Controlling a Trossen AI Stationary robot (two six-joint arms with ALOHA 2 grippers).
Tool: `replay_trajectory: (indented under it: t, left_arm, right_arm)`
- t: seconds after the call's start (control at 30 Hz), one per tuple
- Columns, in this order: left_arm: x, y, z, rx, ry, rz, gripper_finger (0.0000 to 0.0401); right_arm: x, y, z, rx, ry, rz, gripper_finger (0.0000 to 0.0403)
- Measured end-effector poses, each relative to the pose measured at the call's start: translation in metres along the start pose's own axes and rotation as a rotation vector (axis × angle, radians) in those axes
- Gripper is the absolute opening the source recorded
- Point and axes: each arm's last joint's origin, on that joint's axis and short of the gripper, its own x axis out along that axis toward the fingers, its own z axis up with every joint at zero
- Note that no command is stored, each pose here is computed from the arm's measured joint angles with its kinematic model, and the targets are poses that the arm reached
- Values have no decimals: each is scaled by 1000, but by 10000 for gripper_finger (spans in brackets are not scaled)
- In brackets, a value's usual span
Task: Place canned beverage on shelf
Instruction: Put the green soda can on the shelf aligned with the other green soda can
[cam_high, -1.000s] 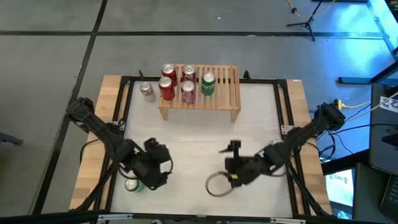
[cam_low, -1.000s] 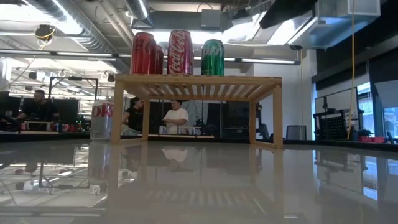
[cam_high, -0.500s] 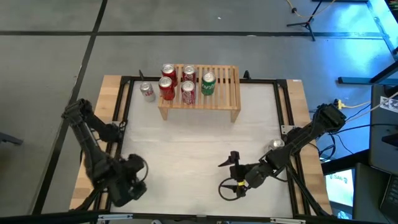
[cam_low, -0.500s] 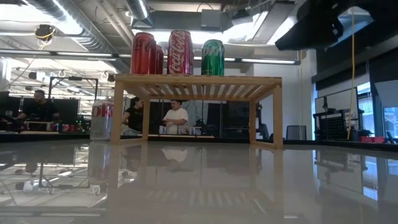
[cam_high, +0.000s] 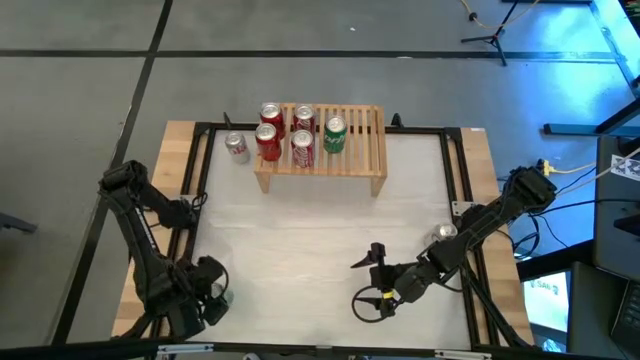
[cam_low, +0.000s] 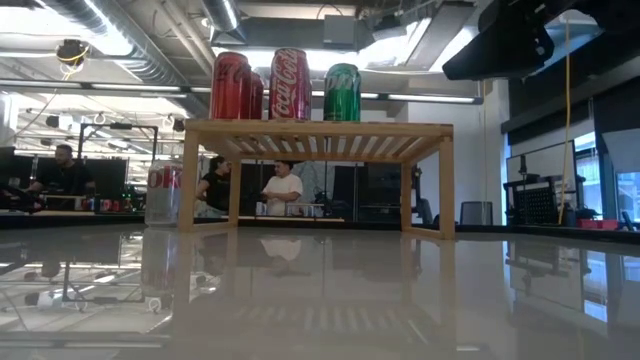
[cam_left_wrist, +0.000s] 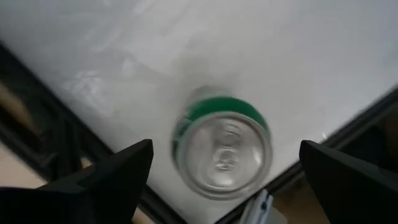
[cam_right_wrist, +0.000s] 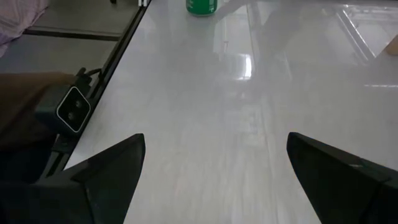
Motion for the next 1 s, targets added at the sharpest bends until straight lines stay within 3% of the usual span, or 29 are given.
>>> replay_trajectory:
  t: [0.23,0.43,0.6,0.93,1.0]
  left_arm:
    - [16,5,-2,2,37,37,394]
    - [32,2,-5,29,71,-26,394]
    - [44,6,-4,55,76,-12,389]
    - [47,-3,6,144,86,-71,285]
    - [47,-5,9,153,90,-79,281]
  right_arm:
    - [0,0,1,-4,-7,2,386]
    - [0,0,1,-4,-3,11,386]
    - [0,0,1,-5,-3,11,386]
    - [0,0,1,-7,-7,-6,386]
    - [0,0,1,-7,-6,-2,386]
